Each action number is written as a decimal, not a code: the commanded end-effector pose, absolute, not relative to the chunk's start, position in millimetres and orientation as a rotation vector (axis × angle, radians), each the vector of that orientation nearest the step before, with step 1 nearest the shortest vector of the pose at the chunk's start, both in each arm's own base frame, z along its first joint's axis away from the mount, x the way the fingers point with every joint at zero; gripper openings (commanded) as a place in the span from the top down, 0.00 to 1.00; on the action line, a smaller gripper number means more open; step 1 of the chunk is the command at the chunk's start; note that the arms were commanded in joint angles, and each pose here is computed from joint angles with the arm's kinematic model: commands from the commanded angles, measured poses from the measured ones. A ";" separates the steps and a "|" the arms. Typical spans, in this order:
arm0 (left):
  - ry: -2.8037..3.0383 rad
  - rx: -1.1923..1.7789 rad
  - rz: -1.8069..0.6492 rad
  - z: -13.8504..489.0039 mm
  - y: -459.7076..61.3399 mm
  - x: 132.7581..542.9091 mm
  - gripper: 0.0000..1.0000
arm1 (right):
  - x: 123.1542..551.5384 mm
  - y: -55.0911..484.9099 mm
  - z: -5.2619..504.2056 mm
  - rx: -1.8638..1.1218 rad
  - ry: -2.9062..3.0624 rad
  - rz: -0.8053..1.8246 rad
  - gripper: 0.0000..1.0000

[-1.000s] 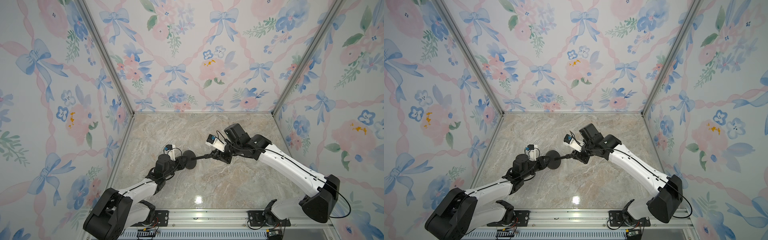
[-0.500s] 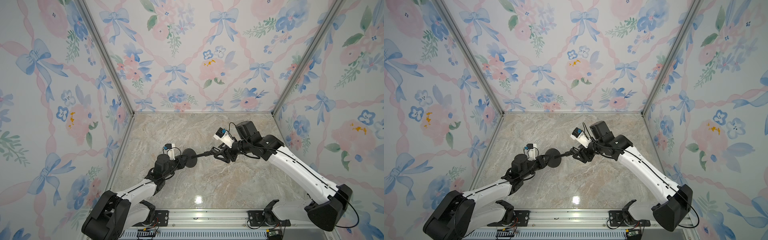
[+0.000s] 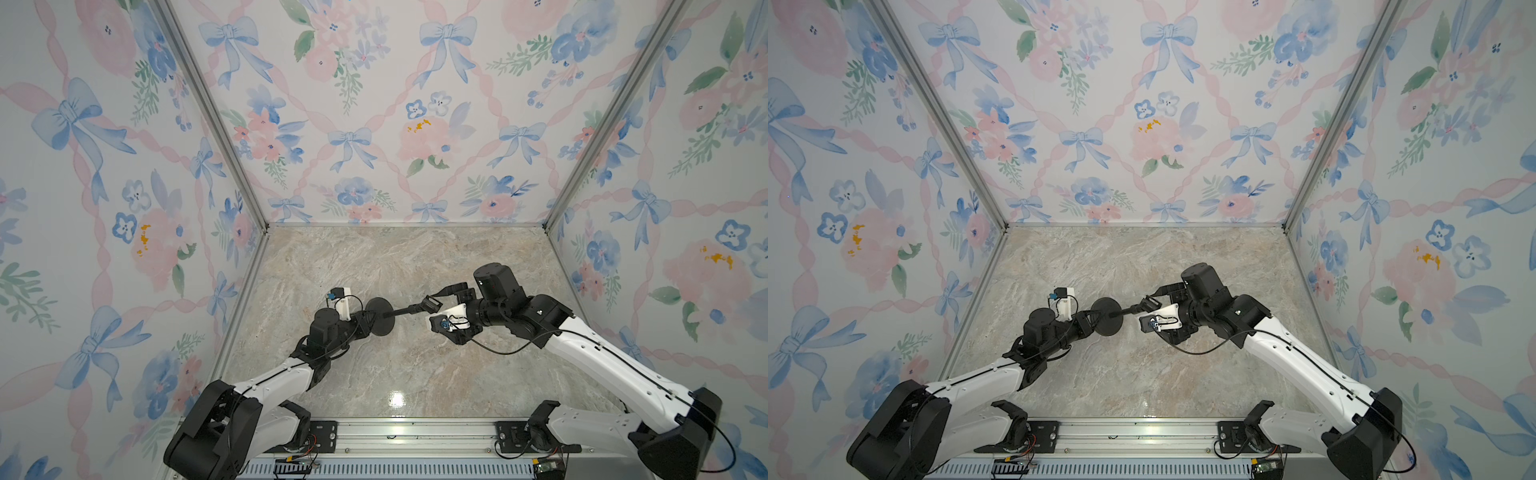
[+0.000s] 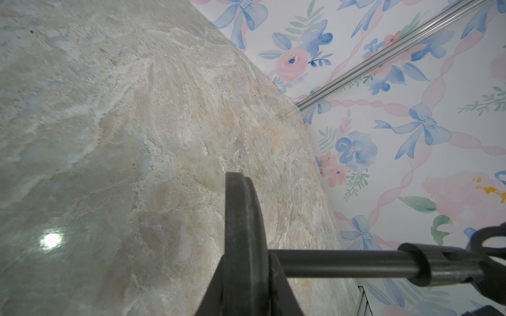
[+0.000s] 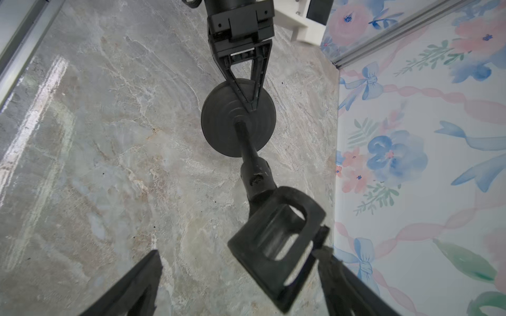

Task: Assemble a microphone stand
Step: Screw the microphone stand pole into the microphone stand base.

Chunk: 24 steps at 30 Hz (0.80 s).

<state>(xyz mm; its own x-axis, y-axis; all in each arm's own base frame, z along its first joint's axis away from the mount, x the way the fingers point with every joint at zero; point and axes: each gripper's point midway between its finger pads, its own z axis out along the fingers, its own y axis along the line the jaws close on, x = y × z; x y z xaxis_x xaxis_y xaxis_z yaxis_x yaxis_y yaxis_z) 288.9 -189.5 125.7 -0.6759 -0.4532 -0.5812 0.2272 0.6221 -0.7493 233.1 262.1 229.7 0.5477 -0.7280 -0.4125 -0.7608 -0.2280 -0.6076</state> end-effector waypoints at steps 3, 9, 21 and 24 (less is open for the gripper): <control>1.928 -0.065 -1.170 161.2 -204.6 290.4 1.00 | 237.1 275.4 243.2 -2.028 1.138 0.031 0.16; 1.932 -0.057 -1.173 160.7 -205.8 290.2 1.00 | 233.1 272.4 233.5 -2.038 1.196 0.065 0.25; 1.920 -0.053 -1.179 165.4 -206.4 290.8 1.00 | 228.2 274.2 221.5 -1.858 1.566 0.278 0.51; 1.913 -0.054 -1.178 167.5 -205.9 290.9 1.00 | 232.5 278.5 221.4 -1.700 1.732 0.362 0.56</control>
